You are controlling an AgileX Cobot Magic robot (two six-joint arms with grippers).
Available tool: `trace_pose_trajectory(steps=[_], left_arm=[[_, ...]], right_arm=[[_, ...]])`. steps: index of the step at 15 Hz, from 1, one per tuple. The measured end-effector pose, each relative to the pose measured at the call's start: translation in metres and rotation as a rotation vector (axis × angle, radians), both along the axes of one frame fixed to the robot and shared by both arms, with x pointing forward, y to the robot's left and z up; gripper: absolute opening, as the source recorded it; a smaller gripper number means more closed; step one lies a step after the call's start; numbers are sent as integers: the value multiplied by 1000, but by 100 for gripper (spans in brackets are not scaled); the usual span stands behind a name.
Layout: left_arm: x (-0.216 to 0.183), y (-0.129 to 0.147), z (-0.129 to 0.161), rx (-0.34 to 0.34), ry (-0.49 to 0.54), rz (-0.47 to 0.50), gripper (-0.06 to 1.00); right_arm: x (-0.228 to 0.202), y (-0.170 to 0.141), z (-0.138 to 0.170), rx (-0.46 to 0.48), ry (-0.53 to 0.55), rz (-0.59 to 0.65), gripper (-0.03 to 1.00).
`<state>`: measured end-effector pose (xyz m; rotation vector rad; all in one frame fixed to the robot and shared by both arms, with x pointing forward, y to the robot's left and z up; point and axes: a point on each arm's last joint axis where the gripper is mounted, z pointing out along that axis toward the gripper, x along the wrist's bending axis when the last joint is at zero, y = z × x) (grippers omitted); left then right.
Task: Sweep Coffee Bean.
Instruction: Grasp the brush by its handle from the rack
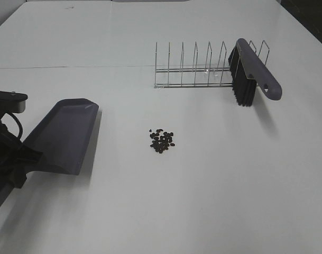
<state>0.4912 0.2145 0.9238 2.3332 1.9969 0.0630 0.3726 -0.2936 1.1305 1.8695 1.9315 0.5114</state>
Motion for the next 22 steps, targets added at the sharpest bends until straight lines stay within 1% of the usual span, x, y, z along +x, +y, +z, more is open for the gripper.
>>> trace_pose_trajectory(steps=[1, 2, 4, 5, 7, 9, 10, 11, 15, 16, 19, 22], left_arm=[[0, 0, 0, 0, 0, 0, 31], [0, 0, 0, 0, -1, 0, 31], [0, 0, 0, -1, -2, 0, 31], [0, 0, 0, 0, 1, 0, 31], [-1, 0, 0, 4, 12, 0, 31], [-1, 0, 0, 4, 12, 0, 31], [-1, 0, 0, 4, 12, 0, 31], [-1, 0, 0, 4, 12, 0, 31], [-1, 0, 0, -4, 11, 8, 31], [-1, -1, 0, -7, 10, 10, 31], [-1, -1, 0, -8, 8, 10, 31], [0, -1, 0, -12, -2, 11, 31]], right_arm=[[28, 3, 7, 6, 33, 1, 84], [63, 6, 7, 10, 83, 2, 84], [130, 11, 4, 8, 142, 1, 84], [173, 15, -6, 6, 175, 0, 84], [235, 19, -32, 2, 222, 0, 84], [280, 23, -62, 0, 256, 0, 84], [299, 24, -83, -2, 282, -1, 84], [308, 25, -92, -3, 289, -1, 84], [360, 29, -153, -5, 319, -1, 82], [376, 30, -170, -4, 307, -1, 82], [385, 32, -183, 16, 304, 0, 79], [387, 34, -199, 29, 333, 0, 77]])
